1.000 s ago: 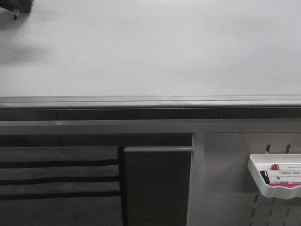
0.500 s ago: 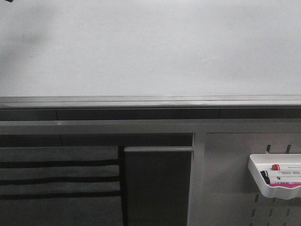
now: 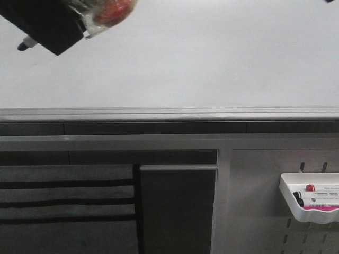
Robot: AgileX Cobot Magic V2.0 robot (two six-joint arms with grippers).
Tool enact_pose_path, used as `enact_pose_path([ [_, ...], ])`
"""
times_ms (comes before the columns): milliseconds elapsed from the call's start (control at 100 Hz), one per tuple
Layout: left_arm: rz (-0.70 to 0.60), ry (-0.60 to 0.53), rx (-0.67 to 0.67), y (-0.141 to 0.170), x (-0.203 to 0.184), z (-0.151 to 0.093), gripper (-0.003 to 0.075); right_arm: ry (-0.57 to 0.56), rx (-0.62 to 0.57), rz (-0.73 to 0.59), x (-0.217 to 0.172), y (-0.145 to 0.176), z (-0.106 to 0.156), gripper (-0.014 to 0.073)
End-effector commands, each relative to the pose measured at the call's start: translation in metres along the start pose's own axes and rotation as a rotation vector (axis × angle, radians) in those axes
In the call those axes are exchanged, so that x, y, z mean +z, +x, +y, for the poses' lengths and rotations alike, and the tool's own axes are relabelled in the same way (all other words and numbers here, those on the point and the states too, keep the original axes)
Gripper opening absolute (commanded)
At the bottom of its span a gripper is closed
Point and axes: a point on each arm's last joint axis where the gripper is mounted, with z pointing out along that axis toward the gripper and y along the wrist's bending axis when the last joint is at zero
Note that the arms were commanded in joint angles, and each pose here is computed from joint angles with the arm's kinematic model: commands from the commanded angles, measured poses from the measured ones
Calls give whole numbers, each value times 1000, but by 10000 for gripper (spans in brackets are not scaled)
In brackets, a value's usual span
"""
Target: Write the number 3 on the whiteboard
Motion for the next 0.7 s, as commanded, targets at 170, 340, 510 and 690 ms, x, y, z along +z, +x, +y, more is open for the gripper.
enact_pose_path([
  [170,-115,-7,84,-19,-13,-13,-20,-73,-222,-54,17,-44,15,326],
  [340,-123,-15,84,-20,-13,-12,-20,-73,-279,-115,20,-62,21,326],
  [510,-126,-18,84,-20,-13,-12,-20,-72,-325,-164,19,-70,27,326],
  [690,-129,-21,86,-20,-13,-12,-20,-96,-342,-180,20,-72,33,326],
])
